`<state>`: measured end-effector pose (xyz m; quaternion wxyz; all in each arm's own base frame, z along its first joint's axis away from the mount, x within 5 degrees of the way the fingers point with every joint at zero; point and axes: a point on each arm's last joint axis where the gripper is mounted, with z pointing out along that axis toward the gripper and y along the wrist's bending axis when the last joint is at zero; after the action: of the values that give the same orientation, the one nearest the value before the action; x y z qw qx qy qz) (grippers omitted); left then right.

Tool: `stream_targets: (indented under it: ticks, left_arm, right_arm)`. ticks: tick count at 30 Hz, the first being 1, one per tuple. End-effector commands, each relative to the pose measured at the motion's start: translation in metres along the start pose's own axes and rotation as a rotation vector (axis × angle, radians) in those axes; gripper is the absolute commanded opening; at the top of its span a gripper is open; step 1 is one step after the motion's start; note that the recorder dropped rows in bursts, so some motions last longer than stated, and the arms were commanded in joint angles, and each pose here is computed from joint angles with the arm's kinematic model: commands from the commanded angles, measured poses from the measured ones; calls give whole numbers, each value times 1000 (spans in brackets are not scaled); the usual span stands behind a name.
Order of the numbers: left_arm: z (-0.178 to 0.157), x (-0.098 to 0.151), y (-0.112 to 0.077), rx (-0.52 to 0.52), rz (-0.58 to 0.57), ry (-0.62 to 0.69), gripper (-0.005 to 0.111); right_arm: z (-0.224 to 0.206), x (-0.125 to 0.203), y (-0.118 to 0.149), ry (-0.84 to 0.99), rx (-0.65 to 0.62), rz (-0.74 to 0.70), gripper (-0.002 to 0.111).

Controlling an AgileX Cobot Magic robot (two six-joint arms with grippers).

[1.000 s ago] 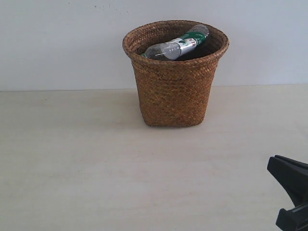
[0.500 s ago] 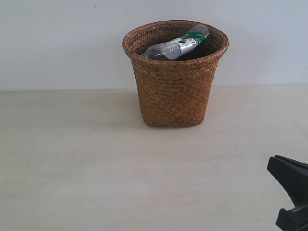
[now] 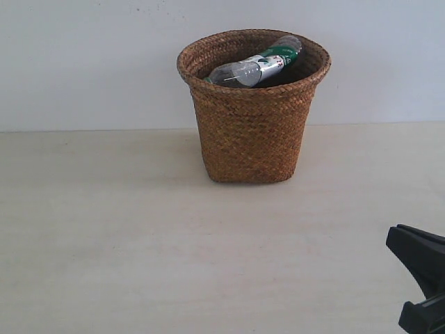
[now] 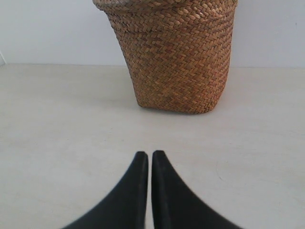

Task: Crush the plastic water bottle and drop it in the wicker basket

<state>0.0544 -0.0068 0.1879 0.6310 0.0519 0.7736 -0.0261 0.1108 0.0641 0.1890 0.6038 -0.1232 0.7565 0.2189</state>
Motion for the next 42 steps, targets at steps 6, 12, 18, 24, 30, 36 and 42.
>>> stream_targets:
  ticks: [6, 12, 18, 24, 30, 36, 42]
  left_arm:
    - [0, 2, 0, -2, 8, 5, 4]
    - [0, 1, 0, -2, 7, 3, 4]
    - [0, 1, 0, -2, 7, 3, 4]
    - [0, 1, 0, -2, 7, 3, 4]
    - [0, 1, 0, -2, 7, 3, 4]
    - [0, 1, 0, -2, 7, 3, 4]
    - [0, 1, 0, -2, 7, 3, 4]
  right_arm:
    - [-1, 1, -1, -4, 3, 3, 0]
    - [-1, 1, -1, -4, 3, 3, 0]
    - [-1, 1, -1, -4, 3, 3, 0]
    - [-1, 1, -1, -4, 3, 3, 0]
    - [-1, 2, -1, 6, 4, 3, 0]
    - [-5, -6, -3, -66, 28, -20, 0]
    - [-24, -4, -31, -22, 280, 31, 0]
